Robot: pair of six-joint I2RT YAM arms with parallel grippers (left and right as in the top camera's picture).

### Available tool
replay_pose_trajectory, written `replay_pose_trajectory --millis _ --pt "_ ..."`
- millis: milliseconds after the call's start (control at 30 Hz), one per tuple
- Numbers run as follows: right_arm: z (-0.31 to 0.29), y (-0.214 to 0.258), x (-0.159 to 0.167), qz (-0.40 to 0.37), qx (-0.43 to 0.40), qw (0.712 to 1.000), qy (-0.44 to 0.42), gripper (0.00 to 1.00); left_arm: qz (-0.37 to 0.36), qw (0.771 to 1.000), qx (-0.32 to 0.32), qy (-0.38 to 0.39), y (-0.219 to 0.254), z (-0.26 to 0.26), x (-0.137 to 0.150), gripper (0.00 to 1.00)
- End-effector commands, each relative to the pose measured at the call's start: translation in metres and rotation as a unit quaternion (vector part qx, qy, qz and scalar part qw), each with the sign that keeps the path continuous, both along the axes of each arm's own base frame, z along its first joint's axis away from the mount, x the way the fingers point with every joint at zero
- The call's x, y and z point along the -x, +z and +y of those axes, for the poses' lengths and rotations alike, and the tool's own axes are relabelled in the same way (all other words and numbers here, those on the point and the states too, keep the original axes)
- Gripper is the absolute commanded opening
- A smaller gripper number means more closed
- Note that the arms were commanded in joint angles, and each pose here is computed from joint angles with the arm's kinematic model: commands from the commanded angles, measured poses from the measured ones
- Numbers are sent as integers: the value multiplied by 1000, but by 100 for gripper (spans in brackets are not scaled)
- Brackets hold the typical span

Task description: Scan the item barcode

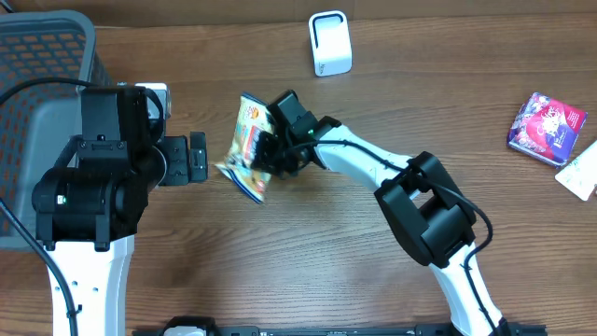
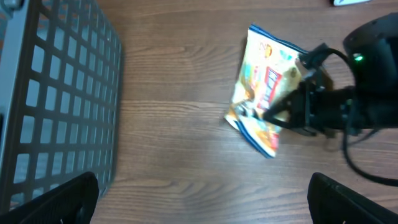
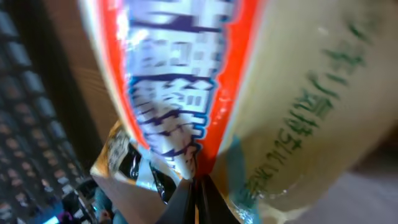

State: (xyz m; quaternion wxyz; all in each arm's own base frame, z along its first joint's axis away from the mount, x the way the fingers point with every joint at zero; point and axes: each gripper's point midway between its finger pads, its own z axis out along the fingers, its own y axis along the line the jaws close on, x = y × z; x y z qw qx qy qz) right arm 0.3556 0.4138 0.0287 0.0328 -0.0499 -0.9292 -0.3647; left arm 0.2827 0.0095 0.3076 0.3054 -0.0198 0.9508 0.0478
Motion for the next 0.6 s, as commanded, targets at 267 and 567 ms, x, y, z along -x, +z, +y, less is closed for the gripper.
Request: replay_pose_trajectory --millis 267,567 --pt "-157 51 6 -16 227 974 -10 4 -13 1000 -7 0 10 3 3 100" --pt "-197 52 33 53 258 964 18 86 -18 999 21 37 10 3 3 100"
